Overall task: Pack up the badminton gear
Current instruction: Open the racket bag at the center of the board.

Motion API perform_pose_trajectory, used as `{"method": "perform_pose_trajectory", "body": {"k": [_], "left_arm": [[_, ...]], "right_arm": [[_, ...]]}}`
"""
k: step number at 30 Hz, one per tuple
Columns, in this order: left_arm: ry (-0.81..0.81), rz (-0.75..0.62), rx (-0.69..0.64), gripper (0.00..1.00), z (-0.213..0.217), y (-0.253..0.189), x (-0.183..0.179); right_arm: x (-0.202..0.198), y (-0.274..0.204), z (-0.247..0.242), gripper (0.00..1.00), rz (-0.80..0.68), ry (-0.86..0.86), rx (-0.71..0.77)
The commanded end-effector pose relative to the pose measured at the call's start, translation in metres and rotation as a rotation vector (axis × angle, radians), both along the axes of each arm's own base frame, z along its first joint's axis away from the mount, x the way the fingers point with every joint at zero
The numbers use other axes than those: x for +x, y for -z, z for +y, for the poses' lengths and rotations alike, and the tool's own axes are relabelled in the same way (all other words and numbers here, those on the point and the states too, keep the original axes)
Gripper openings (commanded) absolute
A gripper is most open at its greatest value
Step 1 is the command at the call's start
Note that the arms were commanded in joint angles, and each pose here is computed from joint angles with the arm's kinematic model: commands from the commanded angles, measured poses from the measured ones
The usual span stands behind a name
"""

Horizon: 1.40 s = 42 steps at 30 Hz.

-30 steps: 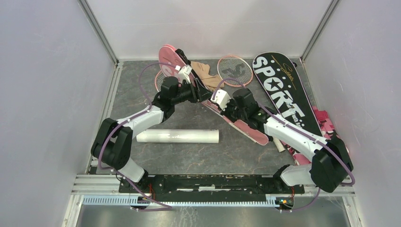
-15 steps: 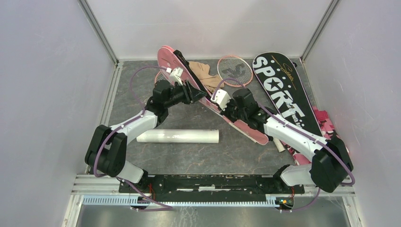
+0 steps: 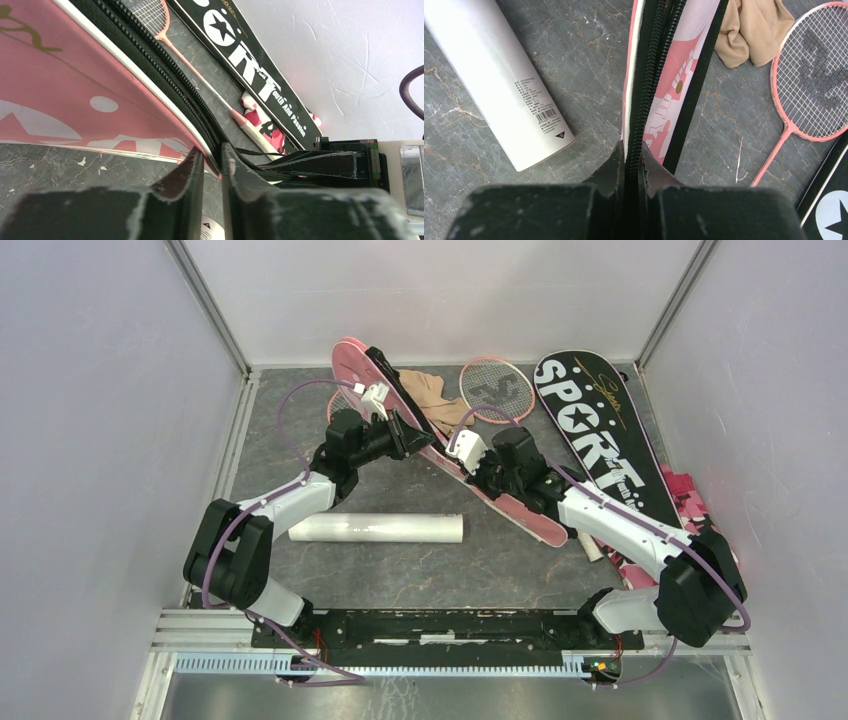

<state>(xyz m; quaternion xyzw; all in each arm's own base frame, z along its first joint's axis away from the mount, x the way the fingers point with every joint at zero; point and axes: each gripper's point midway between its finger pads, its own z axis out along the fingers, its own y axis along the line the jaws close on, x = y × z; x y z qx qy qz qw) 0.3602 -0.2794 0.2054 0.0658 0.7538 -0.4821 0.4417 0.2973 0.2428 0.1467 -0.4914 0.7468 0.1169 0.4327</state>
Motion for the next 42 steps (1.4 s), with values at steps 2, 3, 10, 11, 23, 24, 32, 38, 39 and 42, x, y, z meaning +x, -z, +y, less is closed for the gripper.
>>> {"method": "perform_pose_trajectory", "body": {"k": [2,3,10,11,23,24,32,38,39,42], "left_arm": [[0.019,-0.113,-0.036,0.11,-0.004,-0.029,0.003],[0.028,-0.123,-0.038,0.04,-0.004,-0.031,0.002],[0.092,-0.182,-0.063,0.02,-0.01,-0.046,-0.007],[0.102,-0.19,-0.066,0.02,-0.01,-0.048,-0.009],[0.23,-0.236,-0.121,0.02,-0.03,-0.062,-0.037],[0.241,-0.244,-0.119,0.02,-0.031,-0.062,-0.04],[0.324,-0.289,-0.087,0.02,-0.048,-0.049,-0.061],[0.367,-0.309,-0.074,0.02,-0.057,-0.044,-0.072],[0.37,-0.313,-0.07,0.02,-0.057,-0.044,-0.072],[0.38,-0.325,-0.06,0.02,-0.059,-0.042,-0.074]], "right_arm": [[0.005,-0.014,0.006,0.08,-0.025,-0.01,0.025],[0.006,-0.016,0.007,0.17,-0.026,-0.012,0.025],[0.009,-0.062,0.016,0.63,-0.062,-0.068,0.09],[0.009,-0.069,0.018,0.67,-0.067,-0.08,0.105],[0.036,-0.131,0.024,0.62,-0.107,0.006,0.21],[0.038,-0.132,0.024,0.62,-0.107,0.016,0.217],[0.055,-0.135,0.03,0.59,-0.067,0.04,0.278],[0.062,-0.111,0.033,0.55,0.019,0.052,0.279],[0.063,-0.105,0.032,0.55,0.031,0.062,0.275],[0.065,-0.095,0.031,0.54,0.057,0.081,0.269]]}}
